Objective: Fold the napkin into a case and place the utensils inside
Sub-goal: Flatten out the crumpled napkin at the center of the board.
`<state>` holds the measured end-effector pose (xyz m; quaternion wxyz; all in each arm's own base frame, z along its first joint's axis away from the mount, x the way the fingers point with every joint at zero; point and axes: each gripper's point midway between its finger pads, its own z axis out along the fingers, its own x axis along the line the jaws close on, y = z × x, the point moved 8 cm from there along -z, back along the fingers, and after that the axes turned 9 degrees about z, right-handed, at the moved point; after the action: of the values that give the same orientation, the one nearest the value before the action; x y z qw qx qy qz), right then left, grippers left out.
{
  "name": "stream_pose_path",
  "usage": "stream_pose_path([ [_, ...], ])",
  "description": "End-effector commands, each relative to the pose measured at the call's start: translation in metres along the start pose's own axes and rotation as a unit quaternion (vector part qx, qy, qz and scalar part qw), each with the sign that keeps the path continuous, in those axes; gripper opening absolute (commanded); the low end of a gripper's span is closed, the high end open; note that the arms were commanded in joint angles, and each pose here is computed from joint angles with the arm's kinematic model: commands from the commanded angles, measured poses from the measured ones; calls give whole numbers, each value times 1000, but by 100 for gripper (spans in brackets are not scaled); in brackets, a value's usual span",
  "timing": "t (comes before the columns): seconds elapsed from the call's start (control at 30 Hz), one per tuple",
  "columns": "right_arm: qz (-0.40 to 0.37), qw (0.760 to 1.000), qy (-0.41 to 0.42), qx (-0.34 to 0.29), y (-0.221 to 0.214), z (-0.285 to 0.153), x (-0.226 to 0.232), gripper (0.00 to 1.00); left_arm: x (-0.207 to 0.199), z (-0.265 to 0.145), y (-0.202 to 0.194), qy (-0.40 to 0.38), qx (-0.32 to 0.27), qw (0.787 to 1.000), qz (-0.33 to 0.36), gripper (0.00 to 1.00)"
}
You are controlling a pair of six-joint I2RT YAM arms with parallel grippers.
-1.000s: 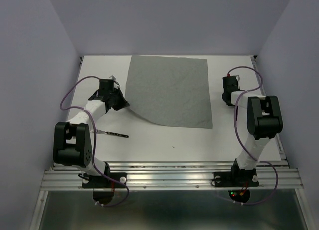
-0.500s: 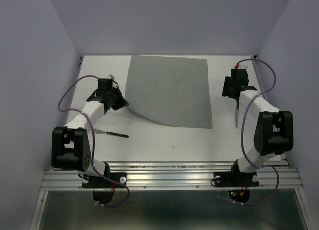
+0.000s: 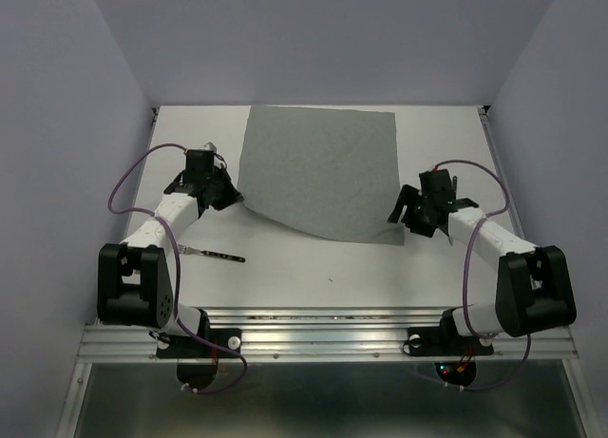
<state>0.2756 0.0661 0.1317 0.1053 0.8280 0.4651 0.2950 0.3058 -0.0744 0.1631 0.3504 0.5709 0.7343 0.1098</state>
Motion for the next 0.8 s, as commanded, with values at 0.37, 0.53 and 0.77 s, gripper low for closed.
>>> stream_pose_path([
  [0.37, 39, 998, -43, -3, -9, -3, 12, 85, 40, 0, -45, 174, 76, 980, -65, 76],
  [0.53, 34, 999, -38, -12, -5, -4, 17, 88, 45, 1, -53, 207, 81, 970, -98, 74],
  [0.77, 36, 998, -38, -16, -6, -2, 15, 86, 47, 14, -61, 206, 100, 968, -104, 64],
])
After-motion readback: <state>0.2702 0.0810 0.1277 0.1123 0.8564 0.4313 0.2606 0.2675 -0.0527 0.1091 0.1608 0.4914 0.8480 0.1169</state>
